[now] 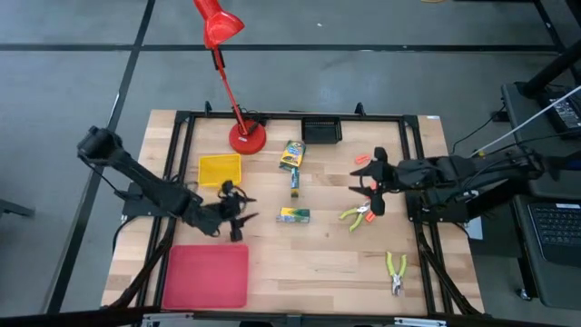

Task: Pick & Place School Supplies
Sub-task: Put the bottom crayon box into the pink bin

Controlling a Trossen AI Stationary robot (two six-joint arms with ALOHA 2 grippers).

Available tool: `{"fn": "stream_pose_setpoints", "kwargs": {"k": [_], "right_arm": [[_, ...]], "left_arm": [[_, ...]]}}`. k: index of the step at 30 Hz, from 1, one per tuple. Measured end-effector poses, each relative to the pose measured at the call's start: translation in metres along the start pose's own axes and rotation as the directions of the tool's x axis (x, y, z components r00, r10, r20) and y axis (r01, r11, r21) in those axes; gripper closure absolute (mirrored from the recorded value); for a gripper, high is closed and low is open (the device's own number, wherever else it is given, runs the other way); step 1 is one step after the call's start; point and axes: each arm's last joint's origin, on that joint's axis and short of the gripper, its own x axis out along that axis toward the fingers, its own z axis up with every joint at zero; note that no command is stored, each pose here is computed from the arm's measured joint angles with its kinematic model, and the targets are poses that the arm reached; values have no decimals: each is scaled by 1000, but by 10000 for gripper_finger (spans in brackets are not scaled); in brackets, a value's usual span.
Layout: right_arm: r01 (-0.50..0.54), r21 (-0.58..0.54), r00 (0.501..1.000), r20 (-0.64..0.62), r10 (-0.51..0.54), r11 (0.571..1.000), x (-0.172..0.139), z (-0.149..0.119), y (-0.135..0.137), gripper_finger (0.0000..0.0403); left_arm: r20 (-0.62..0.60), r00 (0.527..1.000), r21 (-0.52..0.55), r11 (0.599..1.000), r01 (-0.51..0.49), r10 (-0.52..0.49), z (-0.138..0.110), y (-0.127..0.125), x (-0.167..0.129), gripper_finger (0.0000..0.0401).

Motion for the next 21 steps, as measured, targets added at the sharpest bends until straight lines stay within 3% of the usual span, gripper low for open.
{"fn": "stream_pose_setpoints", "kwargs": {"k": [6, 11, 21], "right_arm": [[9, 6, 1000, 1, -9, 1000, -1, -10, 13, 195], [-18, -11, 999, 37, 18, 1000, -5, -9, 22, 195], [-40, -59, 997, 69, 44, 997, -6, -6, 26, 195]], "left_arm": [[27, 996, -33, 996, 81, -80, -17, -27, 27, 210], [6, 997, -34, 996, 82, -82, -18, -38, 48, 213], [-85, 994, -88, 994, 62, -69, -13, -27, 72, 214]]}}
